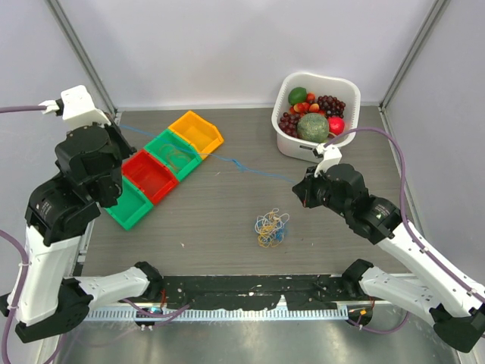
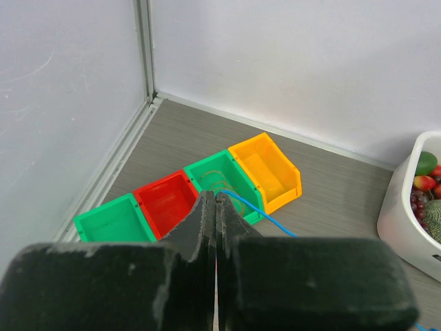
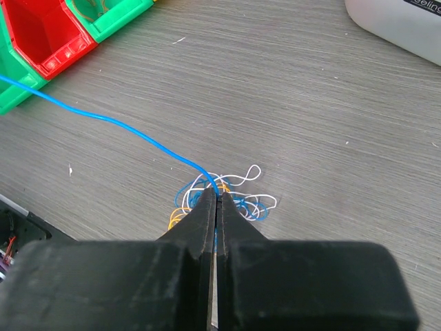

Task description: Untangle the cables

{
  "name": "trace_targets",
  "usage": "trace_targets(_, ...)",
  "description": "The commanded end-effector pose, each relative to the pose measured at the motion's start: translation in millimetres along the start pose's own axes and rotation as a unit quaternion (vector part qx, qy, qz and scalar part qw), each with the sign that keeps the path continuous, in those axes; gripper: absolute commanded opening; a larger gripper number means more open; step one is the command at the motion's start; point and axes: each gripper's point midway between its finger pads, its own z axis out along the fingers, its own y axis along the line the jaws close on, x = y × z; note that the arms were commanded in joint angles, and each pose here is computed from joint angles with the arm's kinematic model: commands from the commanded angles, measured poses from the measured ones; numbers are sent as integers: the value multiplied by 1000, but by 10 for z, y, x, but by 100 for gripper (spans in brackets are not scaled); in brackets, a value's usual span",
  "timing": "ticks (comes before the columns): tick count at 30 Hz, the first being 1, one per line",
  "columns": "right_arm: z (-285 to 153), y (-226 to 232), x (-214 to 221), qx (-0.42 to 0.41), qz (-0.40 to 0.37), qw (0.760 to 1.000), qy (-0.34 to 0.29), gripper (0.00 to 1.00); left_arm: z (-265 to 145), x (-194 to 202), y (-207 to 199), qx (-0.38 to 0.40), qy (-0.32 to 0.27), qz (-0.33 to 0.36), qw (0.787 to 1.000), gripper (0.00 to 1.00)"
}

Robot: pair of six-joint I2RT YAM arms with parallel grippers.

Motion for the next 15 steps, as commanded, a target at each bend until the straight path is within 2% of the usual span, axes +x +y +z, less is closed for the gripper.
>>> trace_targets(1, -59, 88, -161, -18, 3, 999, -26, 1, -10, -145, 64, -16, -21, -16, 1000, 0)
trace_targets(6, -61, 416, -132, -112, -11, 994, -15, 1, 22, -59, -172, 32, -1, -10, 999, 0)
trace_targets(11, 84, 346, -60, -81, -5, 997, 16, 1, 123, 154, -319, 36, 36, 32, 998, 0)
trace_targets(13, 132, 369, -1, -87, -14, 995, 35, 9, 163, 251, -271, 9, 55, 59, 997, 0)
trace_targets(14, 159, 424, 48, -103, -20, 993, 50, 20, 175, 266, -241, -5, 60, 66, 996, 0)
trace_targets(15, 146, 490, 54, -120, -20, 991, 57, 24, 192, 288, -220, -17, 66, 78, 995, 0)
